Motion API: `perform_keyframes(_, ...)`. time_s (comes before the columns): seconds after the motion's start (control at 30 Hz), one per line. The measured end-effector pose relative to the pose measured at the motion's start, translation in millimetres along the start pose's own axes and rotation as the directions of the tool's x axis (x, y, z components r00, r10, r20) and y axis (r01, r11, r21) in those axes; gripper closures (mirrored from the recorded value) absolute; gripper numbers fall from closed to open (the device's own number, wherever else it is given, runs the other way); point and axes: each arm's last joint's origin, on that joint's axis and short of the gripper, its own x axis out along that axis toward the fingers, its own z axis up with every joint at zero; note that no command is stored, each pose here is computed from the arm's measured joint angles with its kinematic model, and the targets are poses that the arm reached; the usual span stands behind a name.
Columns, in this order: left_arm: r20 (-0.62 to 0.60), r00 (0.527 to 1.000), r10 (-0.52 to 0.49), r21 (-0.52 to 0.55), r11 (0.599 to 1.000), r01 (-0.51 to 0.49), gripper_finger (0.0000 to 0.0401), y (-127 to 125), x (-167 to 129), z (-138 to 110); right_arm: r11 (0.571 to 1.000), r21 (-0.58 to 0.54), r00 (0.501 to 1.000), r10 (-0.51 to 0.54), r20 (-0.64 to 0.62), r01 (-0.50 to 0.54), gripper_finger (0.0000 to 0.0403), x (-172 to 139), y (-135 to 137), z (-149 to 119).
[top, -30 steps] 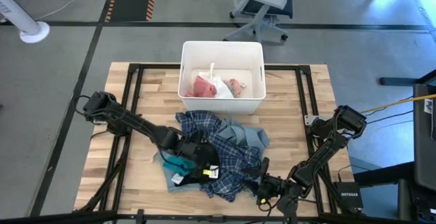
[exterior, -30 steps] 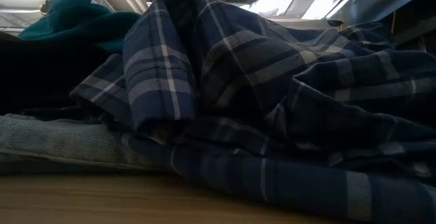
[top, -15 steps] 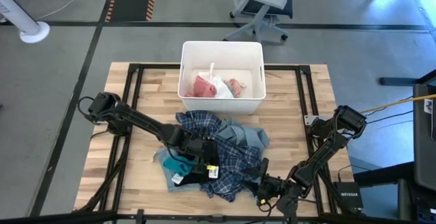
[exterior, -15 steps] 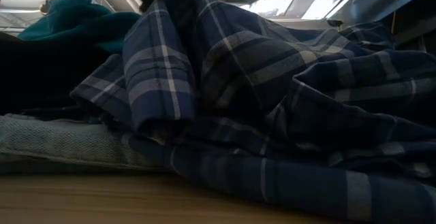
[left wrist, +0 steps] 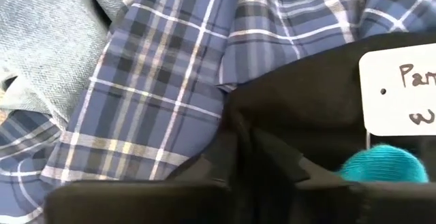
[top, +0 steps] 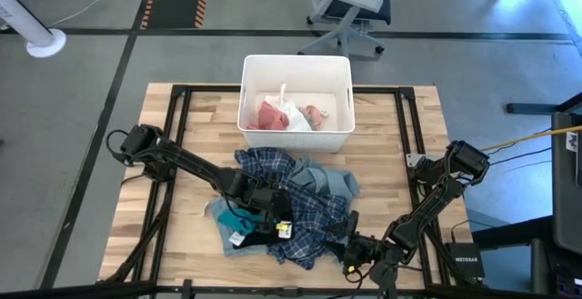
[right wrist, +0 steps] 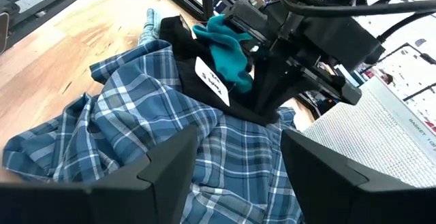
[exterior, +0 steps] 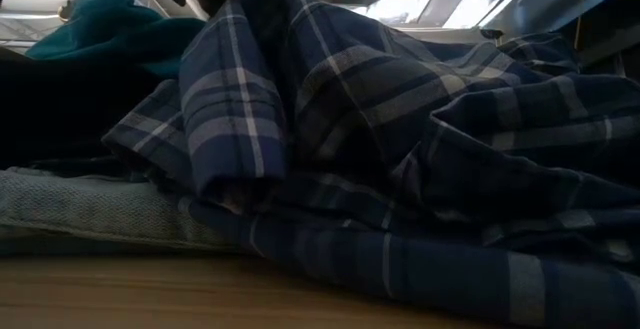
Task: Sort clothes
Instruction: Put the black pants into the white laundry bin
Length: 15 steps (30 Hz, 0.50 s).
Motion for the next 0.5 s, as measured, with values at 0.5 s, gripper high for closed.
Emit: perform_keyframes(0.5,0.245,0.969,0.027,-0.033,0.999,-0.02,0.0398,10.5,-80.9,14.4,1.0,-0.005,1.0,0.0,-0.003,0.0,0.0171,0.0,0.1,-0.5)
